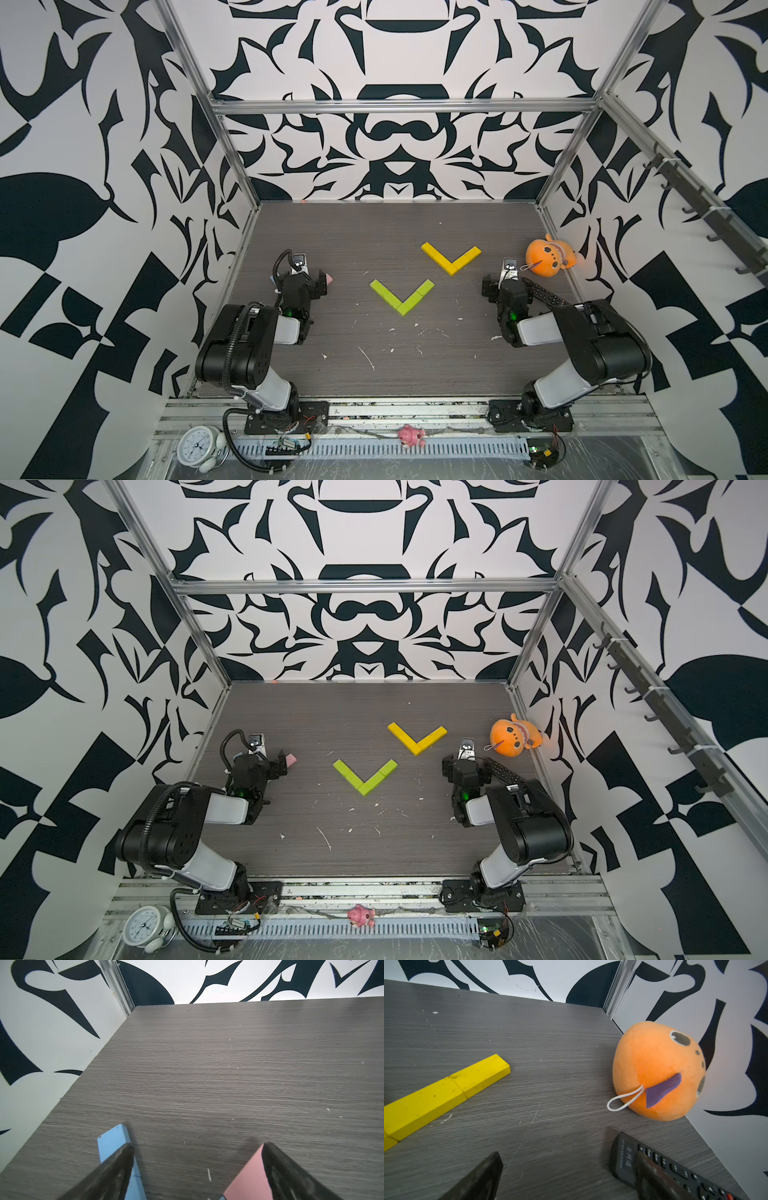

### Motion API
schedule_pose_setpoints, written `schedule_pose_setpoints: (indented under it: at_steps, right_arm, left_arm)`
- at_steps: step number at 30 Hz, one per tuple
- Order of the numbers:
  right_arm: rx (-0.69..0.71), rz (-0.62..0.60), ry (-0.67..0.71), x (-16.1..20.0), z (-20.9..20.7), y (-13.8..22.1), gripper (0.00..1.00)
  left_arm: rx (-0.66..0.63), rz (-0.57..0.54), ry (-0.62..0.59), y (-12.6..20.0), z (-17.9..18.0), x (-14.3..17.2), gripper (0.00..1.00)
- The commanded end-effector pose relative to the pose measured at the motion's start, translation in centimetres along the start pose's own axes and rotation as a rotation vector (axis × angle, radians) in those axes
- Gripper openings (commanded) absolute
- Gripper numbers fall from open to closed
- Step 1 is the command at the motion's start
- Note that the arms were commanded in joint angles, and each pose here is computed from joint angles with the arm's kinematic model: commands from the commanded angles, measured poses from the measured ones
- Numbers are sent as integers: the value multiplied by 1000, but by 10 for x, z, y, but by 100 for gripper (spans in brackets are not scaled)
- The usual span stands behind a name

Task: Assemble the letter v with building blocks
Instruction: Reset both arms

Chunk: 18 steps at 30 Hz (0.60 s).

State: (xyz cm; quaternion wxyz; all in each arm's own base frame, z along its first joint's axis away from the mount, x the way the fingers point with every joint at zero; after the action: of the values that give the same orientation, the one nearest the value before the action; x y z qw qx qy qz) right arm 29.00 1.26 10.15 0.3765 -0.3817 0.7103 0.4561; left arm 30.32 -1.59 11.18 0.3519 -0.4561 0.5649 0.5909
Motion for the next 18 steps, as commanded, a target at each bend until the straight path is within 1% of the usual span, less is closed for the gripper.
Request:
schedule_pose_setpoints:
  at_steps: [1, 14, 18]
  right_arm:
    - [30, -58, -40, -15, -3, -1, 100]
    - [30, -58, -43, -15, -2, -1, 100]
    - [-3, -38, -72, -14, -6, -5, 100]
  left_arm:
    - [8, -31, 14, -1, 0, -7, 100]
    - [8, -32, 15, -1, 0, -7, 99]
    - [8, -32, 15, -1, 0, -7, 99]
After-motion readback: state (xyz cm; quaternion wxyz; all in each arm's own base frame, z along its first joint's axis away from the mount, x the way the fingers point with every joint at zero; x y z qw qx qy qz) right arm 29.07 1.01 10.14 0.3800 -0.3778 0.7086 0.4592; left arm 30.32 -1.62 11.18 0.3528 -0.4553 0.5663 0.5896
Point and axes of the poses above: each gripper's point midway between its finger pads, its own y axis back along the fingers, its own z axis along the line the jaws close on, x = y × z, the point moved 9 cm from there along y, back along the fingers, and after that the axes turned 8 degrees about y, right-handed, at the moved point
